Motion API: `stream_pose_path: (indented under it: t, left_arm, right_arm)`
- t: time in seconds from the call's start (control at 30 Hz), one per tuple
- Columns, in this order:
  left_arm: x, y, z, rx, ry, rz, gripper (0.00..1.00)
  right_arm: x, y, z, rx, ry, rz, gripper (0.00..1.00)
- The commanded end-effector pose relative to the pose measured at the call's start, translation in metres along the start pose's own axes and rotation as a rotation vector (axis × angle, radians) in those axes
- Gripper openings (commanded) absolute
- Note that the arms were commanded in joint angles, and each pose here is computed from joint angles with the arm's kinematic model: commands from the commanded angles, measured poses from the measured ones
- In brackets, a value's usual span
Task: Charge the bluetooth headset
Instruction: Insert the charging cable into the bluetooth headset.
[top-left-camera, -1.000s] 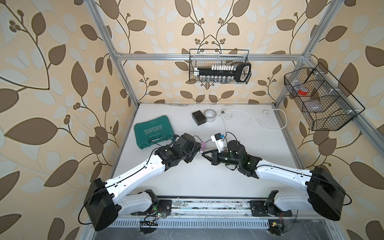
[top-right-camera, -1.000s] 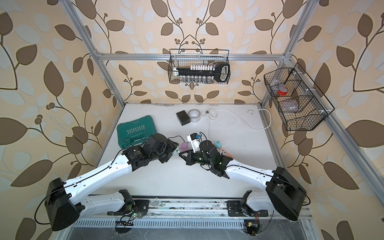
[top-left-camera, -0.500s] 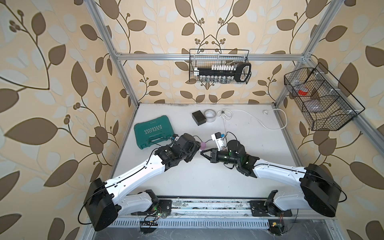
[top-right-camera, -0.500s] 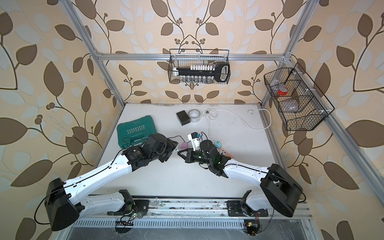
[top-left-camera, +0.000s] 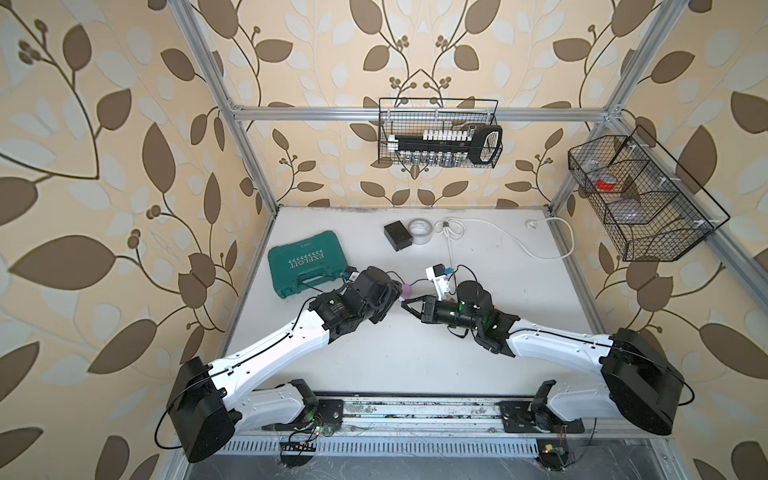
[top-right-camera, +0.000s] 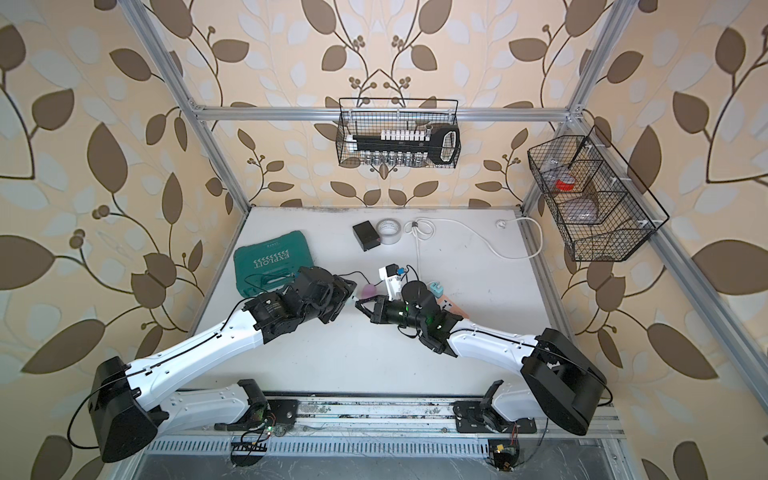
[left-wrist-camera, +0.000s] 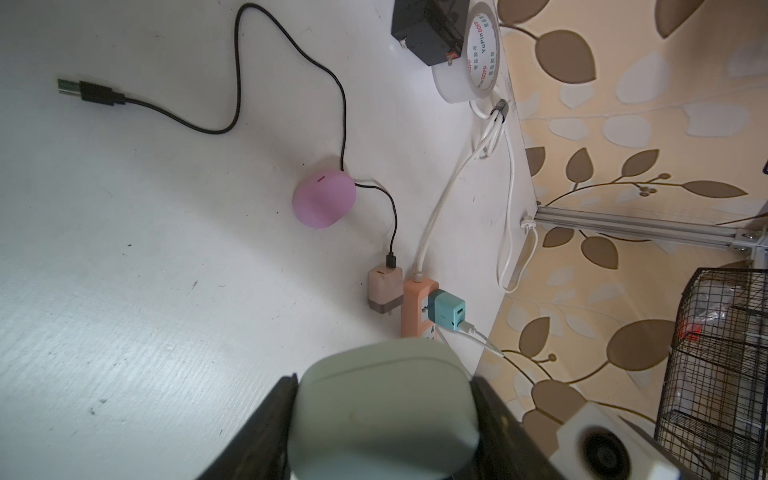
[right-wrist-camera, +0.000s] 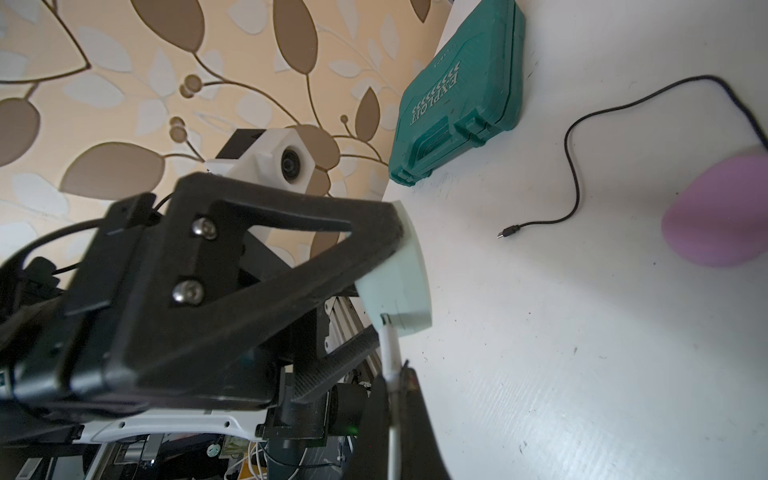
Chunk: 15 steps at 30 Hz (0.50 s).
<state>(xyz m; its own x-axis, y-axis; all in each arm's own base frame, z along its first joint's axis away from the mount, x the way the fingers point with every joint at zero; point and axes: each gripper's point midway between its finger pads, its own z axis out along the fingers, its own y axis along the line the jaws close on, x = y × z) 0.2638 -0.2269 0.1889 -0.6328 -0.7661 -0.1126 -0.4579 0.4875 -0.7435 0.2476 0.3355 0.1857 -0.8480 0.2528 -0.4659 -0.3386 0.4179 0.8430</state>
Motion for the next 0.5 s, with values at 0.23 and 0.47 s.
stream_pose_path:
  t: [0.23, 0.47]
  left_arm:
    - [0.0257, -0.0257, -0.0038, 0.056, 0.088, 0.050, 0.48]
    - [0.0264, -0.0282, -0.0058, 0.064, 0.087, 0.051, 0.46]
  right_arm:
    - [-0.0205, -0.0038, 0.0018, 0.072, -0.067, 0.001, 0.04]
    - [-0.0247, -0.0029, 0.0045, 0.089, -0.081, 0.000, 0.03]
